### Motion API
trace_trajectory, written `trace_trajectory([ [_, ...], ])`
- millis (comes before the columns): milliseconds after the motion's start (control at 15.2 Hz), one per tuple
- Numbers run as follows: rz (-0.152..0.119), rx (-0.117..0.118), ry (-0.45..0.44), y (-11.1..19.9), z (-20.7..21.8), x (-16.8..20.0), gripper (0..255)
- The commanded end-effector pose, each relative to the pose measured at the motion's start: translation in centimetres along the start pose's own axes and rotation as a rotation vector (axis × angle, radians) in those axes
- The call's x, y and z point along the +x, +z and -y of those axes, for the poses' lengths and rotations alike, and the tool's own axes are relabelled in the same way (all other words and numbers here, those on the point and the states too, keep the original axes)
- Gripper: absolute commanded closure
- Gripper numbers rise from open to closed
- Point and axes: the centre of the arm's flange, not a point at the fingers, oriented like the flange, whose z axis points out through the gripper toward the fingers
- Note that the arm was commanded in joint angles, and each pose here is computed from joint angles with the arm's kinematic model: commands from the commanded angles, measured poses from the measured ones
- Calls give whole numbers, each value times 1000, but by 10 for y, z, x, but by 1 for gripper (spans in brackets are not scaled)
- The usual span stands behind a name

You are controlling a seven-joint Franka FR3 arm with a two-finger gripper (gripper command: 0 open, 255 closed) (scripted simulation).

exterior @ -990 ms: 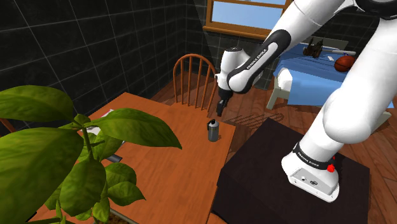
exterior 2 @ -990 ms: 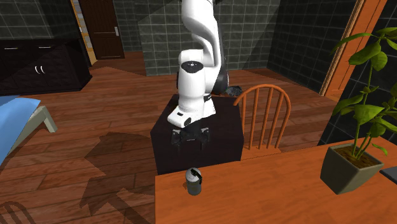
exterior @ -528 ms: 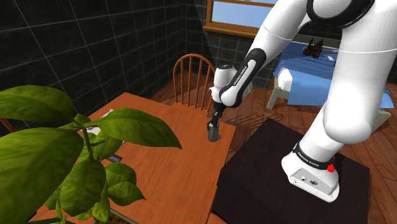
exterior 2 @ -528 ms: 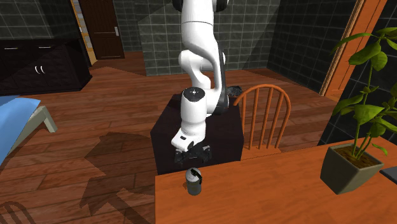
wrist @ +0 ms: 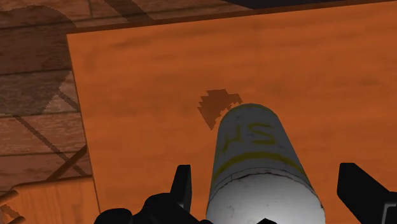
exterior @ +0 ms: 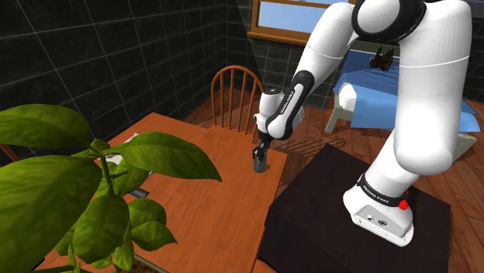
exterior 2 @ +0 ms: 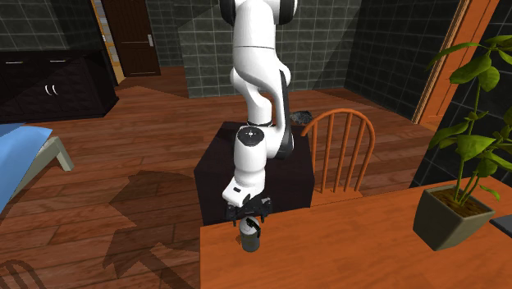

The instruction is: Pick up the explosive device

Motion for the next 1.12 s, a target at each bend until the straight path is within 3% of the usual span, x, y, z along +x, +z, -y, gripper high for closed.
trace_trajectory([
  [0,-1,0,0,2,0,0,255],
  [594,-1,0,0,2,0,0,255],
  [1056,-1,0,0,-35,-1,-1,255],
])
